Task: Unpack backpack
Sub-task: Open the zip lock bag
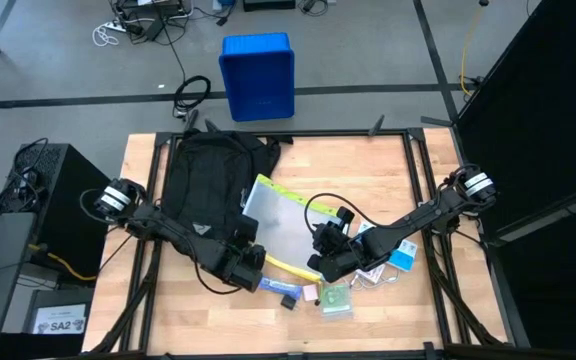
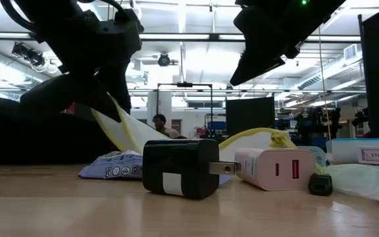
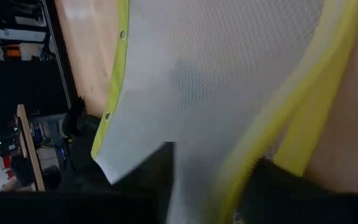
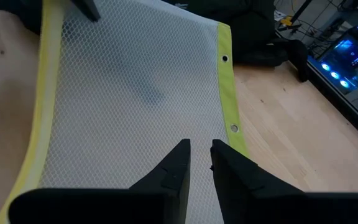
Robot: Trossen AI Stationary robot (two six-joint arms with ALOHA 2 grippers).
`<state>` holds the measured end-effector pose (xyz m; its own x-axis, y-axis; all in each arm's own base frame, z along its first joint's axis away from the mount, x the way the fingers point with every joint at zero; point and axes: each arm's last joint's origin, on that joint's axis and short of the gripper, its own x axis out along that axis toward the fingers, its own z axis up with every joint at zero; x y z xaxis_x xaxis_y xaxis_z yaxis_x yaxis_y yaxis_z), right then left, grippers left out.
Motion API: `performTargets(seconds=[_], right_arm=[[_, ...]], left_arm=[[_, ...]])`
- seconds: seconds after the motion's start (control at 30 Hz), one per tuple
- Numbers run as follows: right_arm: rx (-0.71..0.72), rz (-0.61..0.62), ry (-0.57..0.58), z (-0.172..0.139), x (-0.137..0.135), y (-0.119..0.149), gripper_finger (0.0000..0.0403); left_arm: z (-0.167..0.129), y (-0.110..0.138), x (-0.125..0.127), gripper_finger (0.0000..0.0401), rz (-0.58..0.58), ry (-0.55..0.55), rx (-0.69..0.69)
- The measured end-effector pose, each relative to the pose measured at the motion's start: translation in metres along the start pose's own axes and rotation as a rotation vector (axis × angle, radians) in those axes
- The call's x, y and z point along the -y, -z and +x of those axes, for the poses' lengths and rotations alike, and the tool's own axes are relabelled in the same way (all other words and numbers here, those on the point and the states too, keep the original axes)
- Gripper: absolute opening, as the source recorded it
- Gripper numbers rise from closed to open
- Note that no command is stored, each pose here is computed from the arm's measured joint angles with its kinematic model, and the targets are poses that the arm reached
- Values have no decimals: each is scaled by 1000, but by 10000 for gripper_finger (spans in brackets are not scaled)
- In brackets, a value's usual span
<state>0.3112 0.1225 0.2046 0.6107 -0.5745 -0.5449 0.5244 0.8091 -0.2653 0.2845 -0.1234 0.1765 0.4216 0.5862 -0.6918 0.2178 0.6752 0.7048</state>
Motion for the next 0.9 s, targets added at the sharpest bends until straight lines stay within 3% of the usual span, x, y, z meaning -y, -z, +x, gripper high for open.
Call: performTargets(seconds=[0.1,0.2,0.33,0.47,0.67,0.9], right_arm=[[0,0,0,0,0,0,40],[0,1,0,0,0,0,35],[0,1,0,0,0,0,31],[12,1,15,0,0,-1,30],[37,-11,7,-2,-2,-2,36],[113,-50,-139,-13,-19,-11,53]], left_arm=[[0,0,1,14,-2,24,0],[0,0,0,6,-32,21,0],[3,0,-3,1,-171,-21,-8],[5,-1,-8,0,-328,-126,13],[8,-6,-15,0,-438,-197,60],[15,-13,-25,0,-530,-242,103]])
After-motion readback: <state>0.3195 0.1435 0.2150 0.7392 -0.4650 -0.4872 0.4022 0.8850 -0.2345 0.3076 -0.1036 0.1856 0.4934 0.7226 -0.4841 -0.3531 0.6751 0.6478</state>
